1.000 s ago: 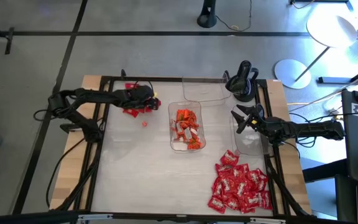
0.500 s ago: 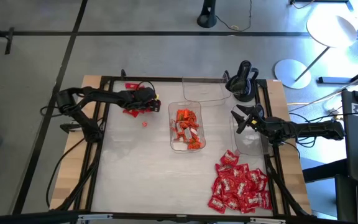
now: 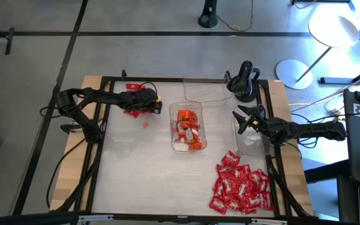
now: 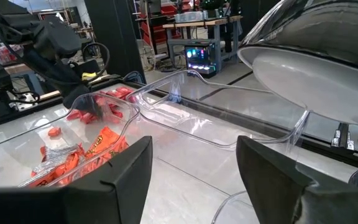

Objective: Sort candy
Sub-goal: Put the red chocolate into the top transparent bin

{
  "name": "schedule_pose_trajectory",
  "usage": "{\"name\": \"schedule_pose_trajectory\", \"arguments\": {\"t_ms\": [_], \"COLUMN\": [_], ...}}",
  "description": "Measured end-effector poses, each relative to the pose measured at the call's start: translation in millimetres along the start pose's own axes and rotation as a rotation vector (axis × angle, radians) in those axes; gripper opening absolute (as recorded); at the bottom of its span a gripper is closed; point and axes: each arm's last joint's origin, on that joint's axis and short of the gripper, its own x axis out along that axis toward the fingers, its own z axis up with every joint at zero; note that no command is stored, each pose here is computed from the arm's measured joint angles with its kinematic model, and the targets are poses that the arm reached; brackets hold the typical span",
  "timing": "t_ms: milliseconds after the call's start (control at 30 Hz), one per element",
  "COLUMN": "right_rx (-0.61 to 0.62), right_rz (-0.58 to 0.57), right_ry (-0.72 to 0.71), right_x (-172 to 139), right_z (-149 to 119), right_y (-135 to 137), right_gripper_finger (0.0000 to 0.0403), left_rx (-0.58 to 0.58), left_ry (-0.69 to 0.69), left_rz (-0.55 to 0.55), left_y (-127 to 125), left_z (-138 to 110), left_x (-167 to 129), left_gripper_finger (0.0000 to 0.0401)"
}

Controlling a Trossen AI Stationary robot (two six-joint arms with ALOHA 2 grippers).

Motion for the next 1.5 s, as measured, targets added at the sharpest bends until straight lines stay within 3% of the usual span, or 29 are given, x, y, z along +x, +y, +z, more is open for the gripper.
{"name": "schedule_pose_trajectory", "arguments": {"t_ms": [300,533,767,1033,1300,1500], "right_rx": [0.084,0.187,0.223,0.180,0.063,0.045], "right_rz": [0.077,0.232,0.330,0.360,0.422,0.346], "right_ry": [-0.087,-0.194,-0.245,-0.141,0.026,0.042], "right_x": [0,-3,-4,8,41,75], "right_z": [10,25,33,42,50,56], "right_y": [4,9,13,28,64,95], "right_gripper_finger": [0.0230,0.0230,0.0230,0.0230,0.0230,0.0230], "left_rx": [0.027,0.077,0.147,0.155,0.155,0.160], "left_ry": [-0.146,-0.378,-0.591,-0.674,-0.723,-0.731], "left_rz": [-0.206,-0.529,-0.793,-0.818,-0.795,-0.787], "left_y": [-16,-41,-73,-97,-116,-135], "left_z": [7,8,0,-17,-21,-16], "left_x": [-59,-116,-147,-142,-132,-127], "left_gripper_finger": [0.0130,0.0125,0.0126,0.0127,0.0127,0.0127]}}
